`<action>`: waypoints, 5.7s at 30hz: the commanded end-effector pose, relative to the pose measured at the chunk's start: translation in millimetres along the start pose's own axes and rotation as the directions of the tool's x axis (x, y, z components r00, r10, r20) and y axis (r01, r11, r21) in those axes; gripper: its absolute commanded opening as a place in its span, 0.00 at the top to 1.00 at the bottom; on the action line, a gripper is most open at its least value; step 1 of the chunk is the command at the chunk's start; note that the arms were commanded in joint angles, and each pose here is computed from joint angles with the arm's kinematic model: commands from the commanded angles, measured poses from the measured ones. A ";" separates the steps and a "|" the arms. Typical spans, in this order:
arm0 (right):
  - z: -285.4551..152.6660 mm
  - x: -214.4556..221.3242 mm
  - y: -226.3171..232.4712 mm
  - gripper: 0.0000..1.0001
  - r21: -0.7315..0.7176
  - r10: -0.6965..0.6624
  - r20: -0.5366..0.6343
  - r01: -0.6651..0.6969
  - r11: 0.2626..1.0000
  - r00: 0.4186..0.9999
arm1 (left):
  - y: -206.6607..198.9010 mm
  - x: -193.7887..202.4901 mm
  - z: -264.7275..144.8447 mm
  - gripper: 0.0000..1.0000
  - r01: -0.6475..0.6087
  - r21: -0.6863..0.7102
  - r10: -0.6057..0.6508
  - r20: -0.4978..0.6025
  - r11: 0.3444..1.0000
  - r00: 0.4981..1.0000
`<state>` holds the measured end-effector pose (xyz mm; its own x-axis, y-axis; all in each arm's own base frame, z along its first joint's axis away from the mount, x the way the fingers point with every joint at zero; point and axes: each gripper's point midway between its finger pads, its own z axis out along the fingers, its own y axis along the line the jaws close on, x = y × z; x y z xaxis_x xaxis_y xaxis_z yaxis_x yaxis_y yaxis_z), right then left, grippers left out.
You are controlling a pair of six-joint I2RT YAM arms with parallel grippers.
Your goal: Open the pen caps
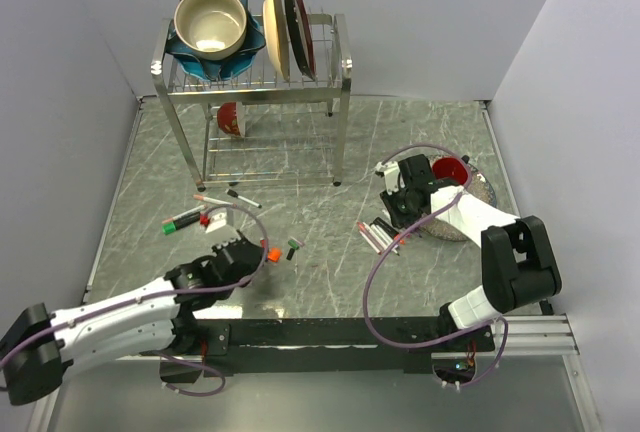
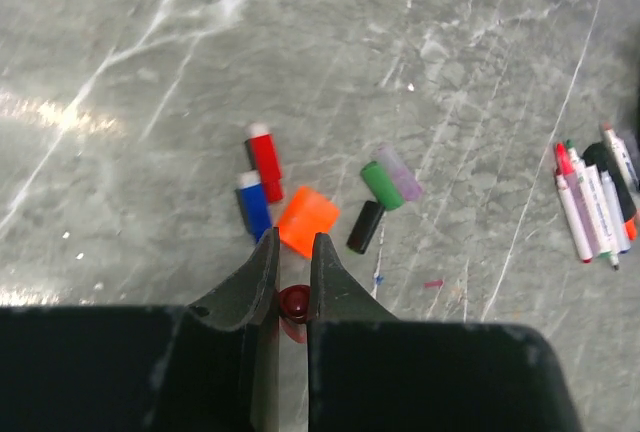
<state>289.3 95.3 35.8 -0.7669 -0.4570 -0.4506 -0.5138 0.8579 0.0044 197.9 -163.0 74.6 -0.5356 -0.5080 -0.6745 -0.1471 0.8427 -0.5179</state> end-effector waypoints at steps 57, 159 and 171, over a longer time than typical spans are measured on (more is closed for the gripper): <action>-52.7 -38.8 18.2 0.51 -0.179 -0.039 0.190 0.074 0.981 0.981 | -23.8 -93.9 63.2 0.21 0.075 -0.236 -0.051 0.107 0.969 0.993; -190.6 -81.4 109.2 0.03 -0.662 0.378 0.624 0.206 0.721 0.684 | -276.8 -12.7 -51.8 0.99 -0.022 0.878 0.050 -0.002 0.477 0.999; -186.8 -91.3 98.5 0.21 -0.719 0.542 0.549 0.029 0.694 0.636 | -310.3 12.9 -40.6 0.99 -0.024 0.874 0.068 -0.010 0.485 0.998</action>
<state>230.1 177.4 236.5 -0.5357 0.2543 -0.8052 -0.6851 0.4265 0.5905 192.6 -417.3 211.8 -0.6186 -0.3644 -0.6962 0.6323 0.2951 -0.7163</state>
